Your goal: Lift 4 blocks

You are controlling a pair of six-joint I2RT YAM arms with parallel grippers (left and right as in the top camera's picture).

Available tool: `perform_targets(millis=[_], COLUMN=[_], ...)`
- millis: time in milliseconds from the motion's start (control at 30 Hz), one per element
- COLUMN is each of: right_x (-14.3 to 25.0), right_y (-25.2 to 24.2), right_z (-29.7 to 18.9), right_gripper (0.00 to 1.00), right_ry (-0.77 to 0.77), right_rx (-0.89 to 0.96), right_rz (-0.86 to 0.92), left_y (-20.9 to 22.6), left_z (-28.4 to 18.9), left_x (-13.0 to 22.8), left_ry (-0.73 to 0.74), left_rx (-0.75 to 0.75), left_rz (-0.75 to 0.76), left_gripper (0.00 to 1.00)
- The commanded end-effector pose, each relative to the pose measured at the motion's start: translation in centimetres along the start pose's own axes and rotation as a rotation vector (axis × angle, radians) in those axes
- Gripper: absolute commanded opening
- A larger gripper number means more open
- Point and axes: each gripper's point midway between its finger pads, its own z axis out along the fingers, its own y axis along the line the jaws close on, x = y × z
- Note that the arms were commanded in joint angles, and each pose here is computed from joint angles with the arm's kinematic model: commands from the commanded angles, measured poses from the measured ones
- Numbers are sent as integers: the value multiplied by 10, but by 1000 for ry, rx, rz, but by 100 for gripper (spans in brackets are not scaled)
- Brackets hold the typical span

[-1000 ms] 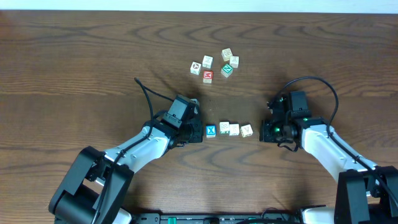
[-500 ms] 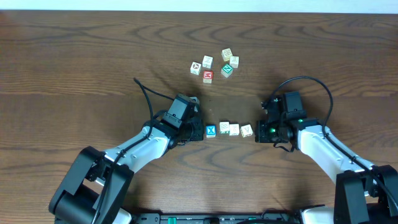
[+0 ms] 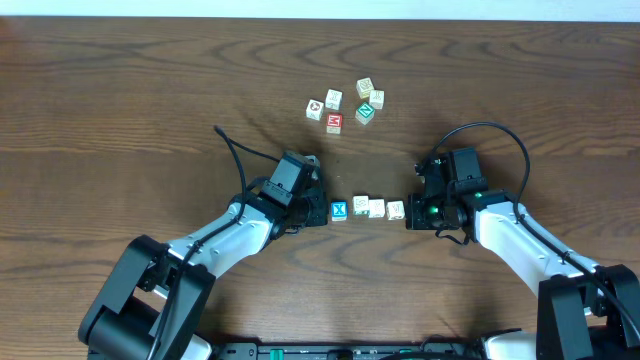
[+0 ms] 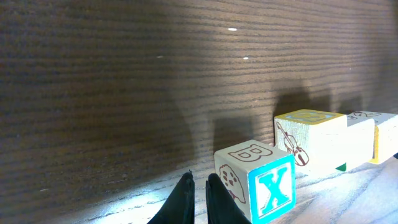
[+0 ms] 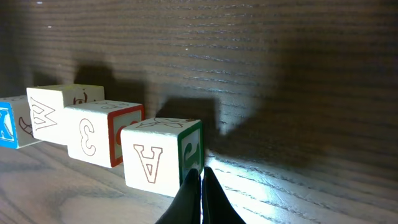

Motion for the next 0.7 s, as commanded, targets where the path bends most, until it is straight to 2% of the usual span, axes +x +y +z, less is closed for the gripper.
perform_targets(millis=[0,667], right_x=[7,8], right_y=[2,9], right_z=[3,3], right_gripper=[1,1], right_ry=[20,28], right_rx=[-13,-53], right_rz=[15,21], left_y=[-2,-10], left_z=[3,4], left_x=[6,3], left_ry=[16,-13], left_rx=[6,13], left_rz=[-1,24], left_gripper=[9,10])
